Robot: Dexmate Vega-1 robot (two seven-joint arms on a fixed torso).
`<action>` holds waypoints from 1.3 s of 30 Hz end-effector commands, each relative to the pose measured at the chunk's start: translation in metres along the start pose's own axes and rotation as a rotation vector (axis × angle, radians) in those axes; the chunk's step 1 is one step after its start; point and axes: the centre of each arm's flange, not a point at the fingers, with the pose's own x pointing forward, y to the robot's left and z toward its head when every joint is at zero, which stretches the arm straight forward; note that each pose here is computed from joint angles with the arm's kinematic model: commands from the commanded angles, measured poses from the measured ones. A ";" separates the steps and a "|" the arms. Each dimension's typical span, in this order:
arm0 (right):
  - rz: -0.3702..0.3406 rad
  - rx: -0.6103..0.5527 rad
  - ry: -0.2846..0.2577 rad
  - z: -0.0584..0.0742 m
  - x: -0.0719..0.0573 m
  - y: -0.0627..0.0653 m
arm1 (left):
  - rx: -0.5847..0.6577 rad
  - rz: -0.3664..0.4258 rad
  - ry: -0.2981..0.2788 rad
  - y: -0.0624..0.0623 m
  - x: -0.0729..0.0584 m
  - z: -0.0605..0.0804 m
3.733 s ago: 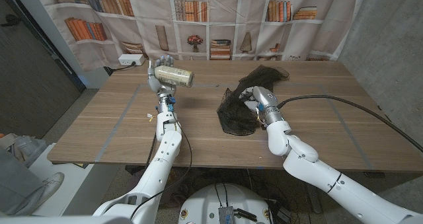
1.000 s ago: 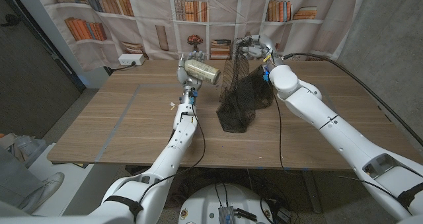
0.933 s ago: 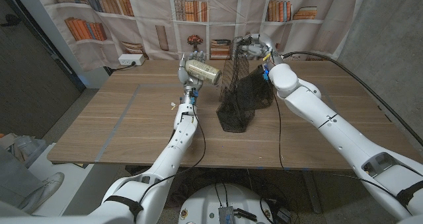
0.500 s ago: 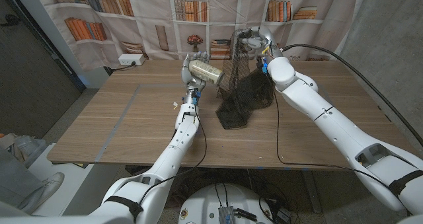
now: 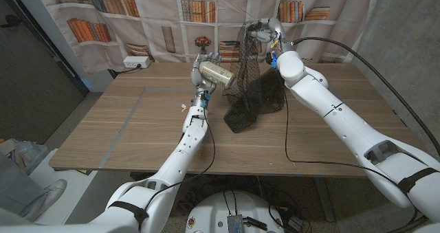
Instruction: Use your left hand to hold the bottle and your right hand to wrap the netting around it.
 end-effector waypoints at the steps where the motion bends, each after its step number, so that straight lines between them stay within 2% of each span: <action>1: -0.030 -0.080 -0.073 0.029 0.024 -0.013 | 0.026 0.012 0.011 0.002 0.004 -0.003; 3: -0.037 -0.086 -0.080 0.032 0.026 -0.015 | 0.024 0.014 0.013 0.003 0.004 -0.004; 5: -0.065 -0.122 -0.114 0.044 0.031 -0.021 | 0.017 0.019 0.017 0.003 0.003 -0.006; 6: -0.066 -0.123 -0.114 0.044 0.031 -0.021 | 0.017 0.019 0.017 0.003 0.003 -0.006; 9: -0.080 -0.124 -0.140 0.058 0.036 -0.025 | 0.022 0.020 0.024 0.003 0.004 -0.010; 17: -0.077 -0.122 -0.167 0.074 0.037 -0.029 | 0.063 0.022 0.025 0.007 0.011 -0.011; 20: -0.049 -0.073 -0.166 0.080 0.034 -0.029 | 0.178 0.026 0.037 0.011 0.014 -0.010; 23: -0.035 -0.062 -0.183 0.088 0.028 -0.027 | 0.217 0.038 0.046 0.015 0.018 -0.013; 29: -0.008 -0.054 -0.213 0.098 0.019 -0.015 | 0.215 0.040 0.067 0.016 0.030 -0.027; 35: 0.028 -0.046 -0.218 0.096 0.008 0.001 | 0.186 0.005 0.083 0.006 0.041 -0.037; 39: 0.043 -0.042 -0.208 0.091 0.007 0.005 | 0.150 -0.025 0.091 0.000 0.044 -0.041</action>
